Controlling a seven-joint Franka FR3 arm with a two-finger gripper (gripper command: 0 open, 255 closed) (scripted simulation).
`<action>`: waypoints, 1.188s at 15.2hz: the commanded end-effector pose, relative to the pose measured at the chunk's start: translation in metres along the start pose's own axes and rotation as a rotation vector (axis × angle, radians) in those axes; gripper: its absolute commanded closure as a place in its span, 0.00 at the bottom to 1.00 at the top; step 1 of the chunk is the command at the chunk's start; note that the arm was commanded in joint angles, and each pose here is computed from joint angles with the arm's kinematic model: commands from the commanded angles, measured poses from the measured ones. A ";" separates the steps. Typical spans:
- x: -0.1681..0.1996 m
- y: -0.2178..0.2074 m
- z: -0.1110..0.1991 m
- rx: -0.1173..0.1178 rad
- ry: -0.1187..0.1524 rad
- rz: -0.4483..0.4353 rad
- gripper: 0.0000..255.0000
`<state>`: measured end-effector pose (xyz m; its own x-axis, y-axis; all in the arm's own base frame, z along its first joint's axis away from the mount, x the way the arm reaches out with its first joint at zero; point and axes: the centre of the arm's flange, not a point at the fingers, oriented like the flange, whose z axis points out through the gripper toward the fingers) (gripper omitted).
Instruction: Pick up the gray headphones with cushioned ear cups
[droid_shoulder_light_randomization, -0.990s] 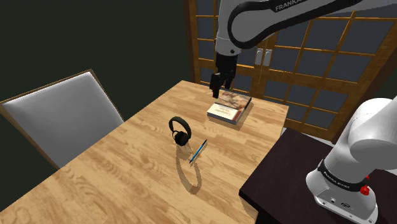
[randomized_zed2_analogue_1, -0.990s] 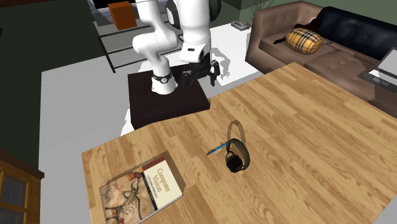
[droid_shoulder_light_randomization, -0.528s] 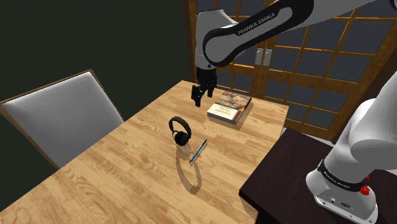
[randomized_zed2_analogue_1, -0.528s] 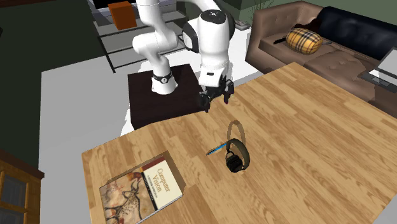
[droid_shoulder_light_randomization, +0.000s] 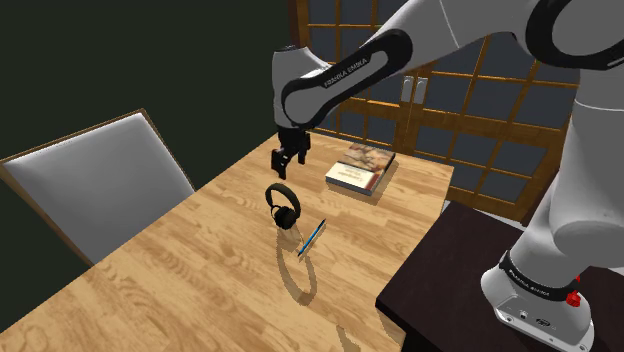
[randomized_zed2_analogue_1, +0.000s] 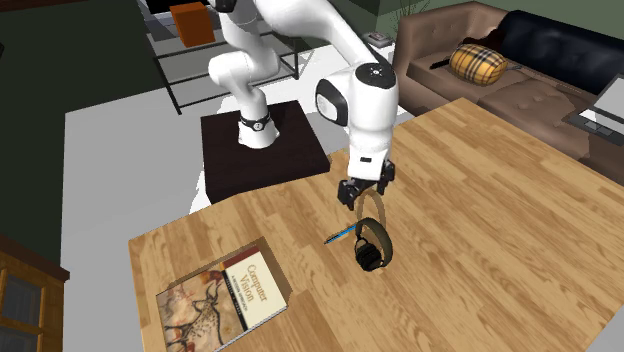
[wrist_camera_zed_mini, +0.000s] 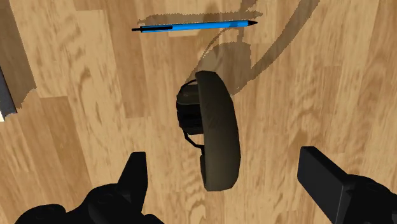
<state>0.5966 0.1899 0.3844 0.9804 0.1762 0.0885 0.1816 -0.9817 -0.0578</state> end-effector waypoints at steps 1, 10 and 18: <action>0.019 -0.005 0.017 -0.002 0.001 -0.006 0.00; 0.048 -0.015 0.070 -0.004 0.002 -0.017 0.00; 0.047 -0.014 0.084 -0.004 0.002 -0.017 1.00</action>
<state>0.6461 0.2184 0.3067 0.9770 0.1923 0.0925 0.1976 -0.9789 -0.0519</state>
